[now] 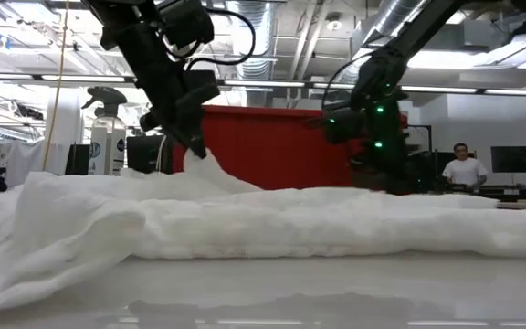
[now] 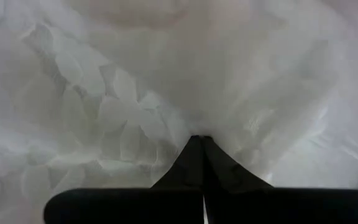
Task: Fold Laundry from Bin
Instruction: Fold the white blouse
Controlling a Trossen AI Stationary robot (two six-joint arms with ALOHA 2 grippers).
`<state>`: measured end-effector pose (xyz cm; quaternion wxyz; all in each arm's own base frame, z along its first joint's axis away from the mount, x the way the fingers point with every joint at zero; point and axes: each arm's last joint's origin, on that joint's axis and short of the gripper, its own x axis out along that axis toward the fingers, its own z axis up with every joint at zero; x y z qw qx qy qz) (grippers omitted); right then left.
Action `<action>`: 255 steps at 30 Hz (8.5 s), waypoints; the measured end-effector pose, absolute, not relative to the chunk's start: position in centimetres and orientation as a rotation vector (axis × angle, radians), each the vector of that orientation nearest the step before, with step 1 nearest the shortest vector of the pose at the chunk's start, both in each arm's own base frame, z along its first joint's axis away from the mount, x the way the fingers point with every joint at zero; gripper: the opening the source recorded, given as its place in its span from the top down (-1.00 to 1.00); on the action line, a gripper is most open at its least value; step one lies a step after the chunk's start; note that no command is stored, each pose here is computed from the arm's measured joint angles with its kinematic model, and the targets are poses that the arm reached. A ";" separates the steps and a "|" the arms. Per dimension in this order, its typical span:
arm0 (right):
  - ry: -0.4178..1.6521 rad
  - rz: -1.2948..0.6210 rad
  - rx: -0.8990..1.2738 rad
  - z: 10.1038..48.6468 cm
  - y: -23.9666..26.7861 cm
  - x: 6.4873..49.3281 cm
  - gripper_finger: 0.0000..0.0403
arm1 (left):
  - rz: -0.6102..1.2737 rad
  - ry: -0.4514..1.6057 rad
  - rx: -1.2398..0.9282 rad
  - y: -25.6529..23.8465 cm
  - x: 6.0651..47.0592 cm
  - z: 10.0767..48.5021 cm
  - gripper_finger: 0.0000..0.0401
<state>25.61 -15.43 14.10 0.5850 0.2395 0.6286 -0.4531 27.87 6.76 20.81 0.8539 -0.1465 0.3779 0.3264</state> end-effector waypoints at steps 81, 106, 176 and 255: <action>1.243 -0.521 0.443 23.7 2.8 25.3 0.91 | 0.921 1.445 -0.744 -3.6 14.5 14.4 1.00; 1.200 -0.500 0.459 23.8 0.9 26.0 0.87 | 0.892 0.648 -0.901 0.3 17.6 18.0 1.00; 1.001 -0.527 0.325 29.1 7.4 22.7 0.42 | 0.241 0.273 -0.711 -6.0 17.5 30.2 0.80; 1.467 -0.143 0.108 17.4 -21.3 22.3 -0.10 | 0.719 1.089 -0.626 18.0 21.0 13.9 0.96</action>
